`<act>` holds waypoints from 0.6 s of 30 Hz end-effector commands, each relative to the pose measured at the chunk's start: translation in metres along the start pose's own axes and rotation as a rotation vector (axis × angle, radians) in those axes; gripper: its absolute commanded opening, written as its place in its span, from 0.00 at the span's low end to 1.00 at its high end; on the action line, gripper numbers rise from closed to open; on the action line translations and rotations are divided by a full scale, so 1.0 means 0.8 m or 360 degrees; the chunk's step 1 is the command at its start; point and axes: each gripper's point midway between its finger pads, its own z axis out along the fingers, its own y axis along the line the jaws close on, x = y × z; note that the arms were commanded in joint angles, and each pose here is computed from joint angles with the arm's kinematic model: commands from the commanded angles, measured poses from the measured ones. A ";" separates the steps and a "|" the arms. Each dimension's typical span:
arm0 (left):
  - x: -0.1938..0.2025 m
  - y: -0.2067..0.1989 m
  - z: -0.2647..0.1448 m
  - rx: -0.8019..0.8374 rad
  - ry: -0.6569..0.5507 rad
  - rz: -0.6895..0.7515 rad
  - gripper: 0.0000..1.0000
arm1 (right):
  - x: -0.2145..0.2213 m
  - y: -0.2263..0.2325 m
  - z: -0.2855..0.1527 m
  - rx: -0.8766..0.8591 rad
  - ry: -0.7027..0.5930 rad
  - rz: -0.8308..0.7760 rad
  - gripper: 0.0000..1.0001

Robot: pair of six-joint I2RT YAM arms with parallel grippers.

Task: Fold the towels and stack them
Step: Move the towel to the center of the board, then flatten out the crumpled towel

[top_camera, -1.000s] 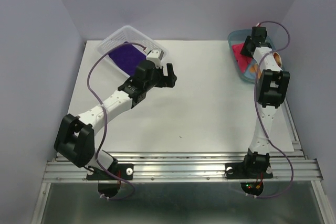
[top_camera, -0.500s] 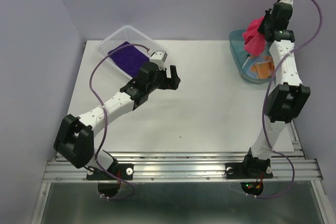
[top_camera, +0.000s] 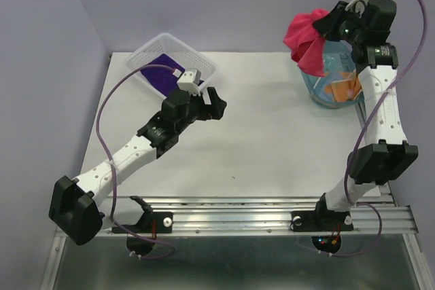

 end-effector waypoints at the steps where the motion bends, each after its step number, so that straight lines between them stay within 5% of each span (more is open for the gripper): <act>1: -0.007 0.005 -0.013 -0.0039 -0.0081 -0.0108 0.99 | 0.040 0.136 -0.041 -0.0622 0.0167 -0.0013 0.20; 5: -0.004 0.014 -0.021 -0.0092 -0.0104 -0.0174 0.99 | 0.111 0.139 -0.065 -0.0645 0.0266 0.0162 0.23; 8: 0.001 0.025 -0.025 -0.0156 -0.0096 -0.0179 0.99 | 0.194 0.077 -0.076 -0.0239 0.0359 0.0315 0.37; 9: 0.002 0.027 -0.027 -0.0169 -0.0093 -0.0180 0.99 | 0.210 0.041 -0.075 0.0009 0.0344 0.0341 0.54; 10: 0.008 0.035 -0.028 -0.0214 -0.0077 -0.0176 0.99 | 0.259 0.014 -0.086 0.0183 0.0477 0.0398 0.90; 11: 0.011 0.038 -0.030 -0.0232 -0.0071 -0.0178 0.99 | 0.277 -0.019 -0.091 0.0400 0.0497 0.0384 1.00; 15: 0.039 0.051 -0.032 -0.0274 0.0007 -0.0204 0.99 | 0.343 -0.080 -0.131 0.0854 0.0710 0.0363 1.00; 18: 0.078 0.060 -0.033 -0.0277 0.0121 -0.0229 0.99 | 0.379 -0.068 -0.154 0.0793 0.0776 0.0452 1.00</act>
